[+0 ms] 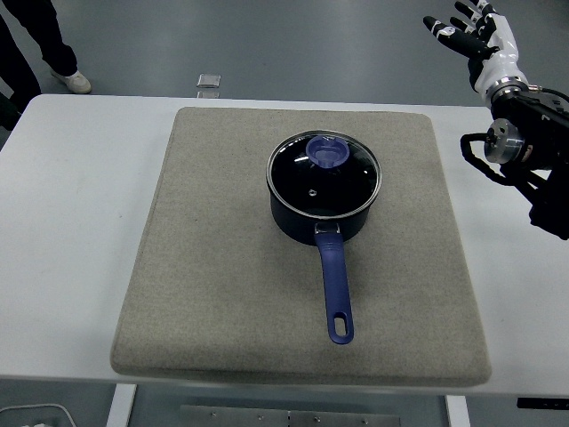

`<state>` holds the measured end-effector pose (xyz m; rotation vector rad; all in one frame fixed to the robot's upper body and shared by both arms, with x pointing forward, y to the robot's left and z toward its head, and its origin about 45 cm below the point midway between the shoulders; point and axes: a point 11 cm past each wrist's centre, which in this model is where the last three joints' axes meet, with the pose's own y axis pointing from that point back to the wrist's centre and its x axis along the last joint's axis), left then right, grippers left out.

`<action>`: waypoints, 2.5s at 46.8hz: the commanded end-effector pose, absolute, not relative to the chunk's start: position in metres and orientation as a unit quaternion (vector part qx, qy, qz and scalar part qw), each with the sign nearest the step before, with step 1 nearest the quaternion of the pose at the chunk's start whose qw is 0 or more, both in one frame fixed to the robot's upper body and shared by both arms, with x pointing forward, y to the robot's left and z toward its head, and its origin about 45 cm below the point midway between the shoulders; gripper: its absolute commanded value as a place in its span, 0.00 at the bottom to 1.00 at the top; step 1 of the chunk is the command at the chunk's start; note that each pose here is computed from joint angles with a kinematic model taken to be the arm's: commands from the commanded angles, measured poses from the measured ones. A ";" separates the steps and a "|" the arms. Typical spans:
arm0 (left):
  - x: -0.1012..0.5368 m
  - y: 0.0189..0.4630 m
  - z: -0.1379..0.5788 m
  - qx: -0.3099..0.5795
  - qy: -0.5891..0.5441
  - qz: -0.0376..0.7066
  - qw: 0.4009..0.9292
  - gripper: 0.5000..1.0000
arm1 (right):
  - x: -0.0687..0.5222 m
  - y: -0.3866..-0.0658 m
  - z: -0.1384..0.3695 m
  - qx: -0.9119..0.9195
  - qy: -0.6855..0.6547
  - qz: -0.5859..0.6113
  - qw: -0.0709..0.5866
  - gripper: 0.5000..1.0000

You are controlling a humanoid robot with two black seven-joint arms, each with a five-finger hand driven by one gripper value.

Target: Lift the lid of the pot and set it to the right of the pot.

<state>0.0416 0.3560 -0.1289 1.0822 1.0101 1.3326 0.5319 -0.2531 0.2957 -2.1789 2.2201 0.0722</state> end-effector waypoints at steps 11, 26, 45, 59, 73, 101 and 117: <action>0.042 0.356 -0.129 0.456 0.425 0.561 0.544 1.00 | 0.525 -0.250 0.280 -0.730 0.674 -0.082 -0.074 0.82; 0.042 0.356 -0.129 0.456 0.425 0.561 0.544 1.00 | 0.531 -0.255 0.304 -0.729 0.673 -0.107 -0.064 0.82; 0.042 0.356 -0.129 0.456 0.426 0.561 0.544 1.00 | 0.531 -0.252 0.307 -0.733 0.667 -0.111 -0.065 0.82; 0.042 0.356 -0.129 0.455 0.426 0.562 0.544 1.00 | 0.529 -0.238 0.303 -0.778 0.621 -0.083 -0.051 0.82; 0.042 0.356 -0.129 0.456 0.425 0.561 0.544 1.00 | 0.525 -0.232 0.294 -0.797 0.594 -0.084 -0.073 0.82; 0.042 0.356 -0.129 0.456 0.425 0.561 0.544 1.00 | 0.526 -0.232 0.333 -0.853 0.500 -0.116 -0.098 0.82; 0.042 0.356 -0.129 0.456 0.425 0.561 0.544 1.00 | 0.524 -0.247 0.372 -0.870 0.437 -0.176 -0.149 0.82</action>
